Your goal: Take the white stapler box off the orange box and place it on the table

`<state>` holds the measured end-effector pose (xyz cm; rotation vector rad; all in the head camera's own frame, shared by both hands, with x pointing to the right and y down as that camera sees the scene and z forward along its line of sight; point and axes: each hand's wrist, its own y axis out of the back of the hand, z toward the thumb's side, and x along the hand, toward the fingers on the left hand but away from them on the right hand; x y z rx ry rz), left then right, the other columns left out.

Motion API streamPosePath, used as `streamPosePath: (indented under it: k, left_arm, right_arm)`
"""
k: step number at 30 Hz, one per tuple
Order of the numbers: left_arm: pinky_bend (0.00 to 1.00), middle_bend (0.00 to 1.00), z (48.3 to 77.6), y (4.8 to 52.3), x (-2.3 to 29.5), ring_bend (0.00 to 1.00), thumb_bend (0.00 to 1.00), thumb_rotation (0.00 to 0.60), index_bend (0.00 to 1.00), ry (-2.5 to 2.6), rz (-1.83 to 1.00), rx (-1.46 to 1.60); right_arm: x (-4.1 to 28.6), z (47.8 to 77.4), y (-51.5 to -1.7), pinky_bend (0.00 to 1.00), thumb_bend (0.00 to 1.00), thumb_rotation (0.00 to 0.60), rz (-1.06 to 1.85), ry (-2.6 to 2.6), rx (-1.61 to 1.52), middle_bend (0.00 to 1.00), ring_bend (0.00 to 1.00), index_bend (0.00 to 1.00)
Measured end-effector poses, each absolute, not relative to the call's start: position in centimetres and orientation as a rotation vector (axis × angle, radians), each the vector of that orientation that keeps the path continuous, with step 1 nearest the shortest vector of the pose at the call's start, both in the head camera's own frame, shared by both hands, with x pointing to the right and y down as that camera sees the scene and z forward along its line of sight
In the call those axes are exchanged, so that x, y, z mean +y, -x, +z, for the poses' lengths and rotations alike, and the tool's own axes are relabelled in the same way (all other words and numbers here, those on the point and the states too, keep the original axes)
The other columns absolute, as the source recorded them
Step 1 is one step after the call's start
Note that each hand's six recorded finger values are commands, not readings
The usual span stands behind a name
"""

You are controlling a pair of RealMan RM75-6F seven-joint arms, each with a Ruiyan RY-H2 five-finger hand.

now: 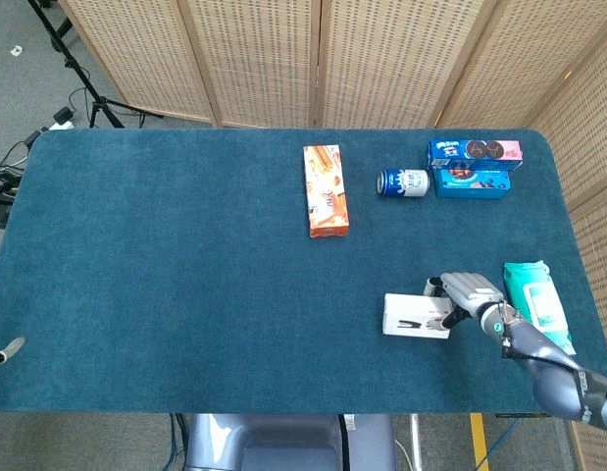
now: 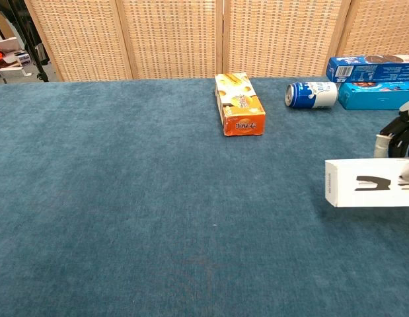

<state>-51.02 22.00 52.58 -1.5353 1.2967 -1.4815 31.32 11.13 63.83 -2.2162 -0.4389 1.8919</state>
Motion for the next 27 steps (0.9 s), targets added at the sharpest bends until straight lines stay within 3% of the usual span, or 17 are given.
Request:
streamPosePath:
  k: [1,3,4,6,8,19,27]
  left_arm:
    - [0.0,0.0,52.6,51.0,22.0,0.0,0.0,0.6,0.0,1.534,-1.482,1.297]
    - [0.0,0.0,52.6,51.0,22.0,0.0,0.0,0.6,0.0,1.533,-1.483,1.298]
    - [0.0,0.0,52.6,51.0,22.0,0.0,0.0,0.6,0.0,1.533,-1.483,1.297]
    - [0.0,0.0,52.6,51.0,22.0,0.0,0.0,0.6,0.0,1.533,-1.483,1.295]
    - [0.0,0.0,52.6,51.0,22.0,0.0,0.0,0.6,0.0,1.533,-1.483,1.294]
    - [0.0,0.0,52.4,50.8,22.2,0.0,0.0,0.6,0.0,1.532,-1.471,1.293]
    - [0.0,0.0,52.2,50.8,22.3,0.0,0.0,0.6,0.0,1.535,-1.463,1.3]
  right_arm:
    - [11.1,63.9,-31.2,0.2,0.93,0.6,1.909,2.233,-0.432,0.33,0.18,0.39]
    - [11.0,64.2,-31.4,0.13,0.64,0.6,1.942,2.253,-0.435,0.07,0.03,0.17]
    - [10.9,64.3,-31.5,0.09,0.5,0.6,1.948,2.259,-0.441,0.02,0.01,0.1]
    - [10.8,64.3,-31.4,0.0,0.17,0.6,1.943,2.269,-0.455,0.0,0.0,0.0]
    - [10.6,64.2,-31.4,0.0,0.03,0.6,1.924,2.264,-0.469,0.0,0.0,0.0]
    - [9.2,62.9,-31.8,0.0,0.0,0.6,1.746,2.146,-0.619,0.0,0.0,0.0]
    - [10.5,61.9,-31.1,0.0,0.0,0.6,1.595,2.081,-0.587,0.0,0.0,0.01]
